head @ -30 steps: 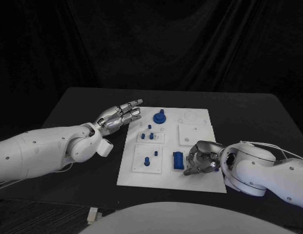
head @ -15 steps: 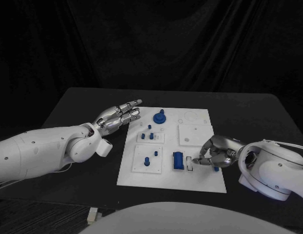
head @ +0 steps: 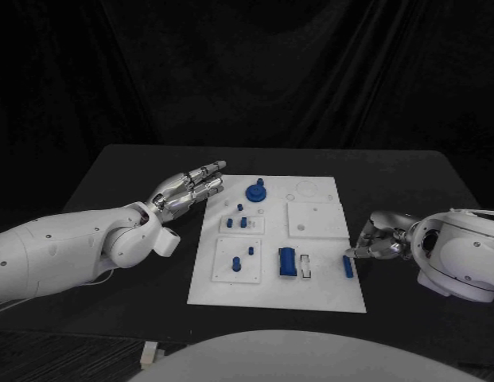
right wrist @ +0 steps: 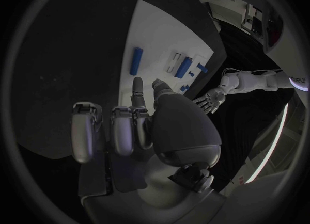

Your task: Assemble the parts on the task board

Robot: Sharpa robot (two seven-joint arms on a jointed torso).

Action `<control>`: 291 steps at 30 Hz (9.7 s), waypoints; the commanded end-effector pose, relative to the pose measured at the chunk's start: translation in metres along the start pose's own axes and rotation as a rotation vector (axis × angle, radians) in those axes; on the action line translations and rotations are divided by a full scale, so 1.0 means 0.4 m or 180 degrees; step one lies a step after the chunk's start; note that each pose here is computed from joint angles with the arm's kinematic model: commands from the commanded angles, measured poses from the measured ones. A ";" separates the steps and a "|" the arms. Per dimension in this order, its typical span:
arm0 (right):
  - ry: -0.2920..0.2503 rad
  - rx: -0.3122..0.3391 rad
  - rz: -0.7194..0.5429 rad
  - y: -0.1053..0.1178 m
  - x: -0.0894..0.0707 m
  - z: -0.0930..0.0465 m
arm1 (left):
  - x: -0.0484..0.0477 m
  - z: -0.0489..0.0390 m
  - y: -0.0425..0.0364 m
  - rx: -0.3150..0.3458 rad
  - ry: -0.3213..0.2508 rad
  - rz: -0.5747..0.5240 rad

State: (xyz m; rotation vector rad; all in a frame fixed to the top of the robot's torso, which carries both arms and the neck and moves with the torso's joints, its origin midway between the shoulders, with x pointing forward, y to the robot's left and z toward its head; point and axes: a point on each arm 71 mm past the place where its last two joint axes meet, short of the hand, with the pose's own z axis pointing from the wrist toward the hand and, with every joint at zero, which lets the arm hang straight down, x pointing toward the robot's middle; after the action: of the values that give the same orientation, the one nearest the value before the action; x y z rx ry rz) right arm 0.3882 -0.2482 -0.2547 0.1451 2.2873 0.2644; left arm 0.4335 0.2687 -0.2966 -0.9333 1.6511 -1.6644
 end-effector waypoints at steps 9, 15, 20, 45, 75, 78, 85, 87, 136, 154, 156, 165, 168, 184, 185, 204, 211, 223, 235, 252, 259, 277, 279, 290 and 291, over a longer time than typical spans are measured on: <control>0.0123 0.0282 -0.0119 -0.013 0.005 0.006 | 0.004 -0.001 -0.004 0.0220 -0.0026 0.0190; 0.0074 0.0237 -0.0094 -0.002 0.006 0.011 | 0.007 -0.008 0.009 0.0172 -0.0001 0.0161; 0.0053 0.0202 -0.0091 0.009 0.010 0.015 | 0.009 -0.013 0.018 0.0139 0.0016 0.0136; 0.0258 0.0366 -0.0345 0.013 0.063 0.057 | 0.016 -0.017 0.030 0.0058 0.0066 0.0081; 0.0208 0.0030 0.0155 0.047 0.094 0.053 | 0.021 -0.016 0.036 -0.0005 0.0117 0.0040; 0.0279 0.0011 0.0392 0.046 0.099 0.045 | 0.021 -0.016 0.037 -0.0012 0.0120 0.0038; 0.0409 0.0009 0.0813 0.046 0.107 0.033 | 0.020 -0.016 0.038 -0.0033 0.0125 0.0034; 0.0469 0.0027 0.0956 0.047 0.111 0.030 | 0.019 -0.016 0.039 -0.0038 0.0126 0.0033; 0.0932 0.0024 0.1178 0.146 0.134 0.086 | 0.023 -0.013 0.046 -0.0123 0.0193 -0.0014; 0.0815 0.0015 0.1201 0.148 0.129 0.086 | 0.027 -0.014 0.052 -0.0157 0.0218 -0.0037; 0.0815 0.0014 0.1201 0.149 0.129 0.086 | 0.027 -0.014 0.053 -0.0159 0.0219 -0.0038; 0.0810 0.0019 0.1204 0.148 0.129 0.086 | 0.026 -0.015 0.054 -0.0164 0.0216 -0.0038; 0.0812 0.0017 0.1202 0.148 0.129 0.086 | 0.026 -0.016 0.054 -0.0165 0.0213 -0.0037; 0.0573 -0.0219 0.0862 0.133 0.117 0.060 | 0.024 -0.017 0.054 -0.0163 0.0205 -0.0033; 0.0587 -0.0220 0.0805 0.131 0.117 0.058 | 0.024 -0.017 0.054 -0.0163 0.0205 -0.0033; 0.0593 -0.0229 0.0482 0.120 0.124 0.054 | 0.026 -0.016 0.056 -0.0173 0.0213 -0.0038; 0.0597 -0.0238 0.0477 0.122 0.125 0.054 | 0.024 -0.016 0.056 -0.0182 0.0213 -0.0038; 0.0598 -0.0215 0.0468 0.124 0.126 0.061 | 0.025 -0.015 0.057 -0.0185 0.0219 -0.0042; 0.0561 -0.0210 0.0483 0.130 0.125 0.071 | 0.025 -0.016 0.058 -0.0189 0.0221 -0.0044; 0.0537 -0.0214 0.0497 0.132 0.124 0.075 | 0.026 -0.015 0.059 -0.0192 0.0229 -0.0051; 0.0508 -0.0212 0.0517 0.134 0.123 0.077 | 0.026 -0.016 0.059 -0.0192 0.0225 -0.0049; 0.0449 -0.0211 0.0555 0.136 0.120 0.080 | 0.025 -0.017 0.059 -0.0192 0.0227 -0.0051; 0.0449 -0.0211 0.0555 0.136 0.120 0.080 | 0.025 -0.017 0.059 -0.0192 0.0226 -0.0051; 0.0468 -0.0203 0.0541 0.139 0.123 0.082 | 0.025 -0.018 0.059 -0.0193 0.0225 -0.0051; 0.0468 -0.0202 0.0541 0.138 0.123 0.082 | 0.024 -0.018 0.059 -0.0193 0.0225 -0.0051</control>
State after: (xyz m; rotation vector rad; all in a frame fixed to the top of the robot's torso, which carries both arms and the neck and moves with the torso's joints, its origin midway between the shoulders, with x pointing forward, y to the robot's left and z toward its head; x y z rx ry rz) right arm 0.3811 -0.1797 -0.2976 0.2892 2.4198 0.4597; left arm 0.4213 0.2653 -0.3201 -0.9333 1.7622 -1.6611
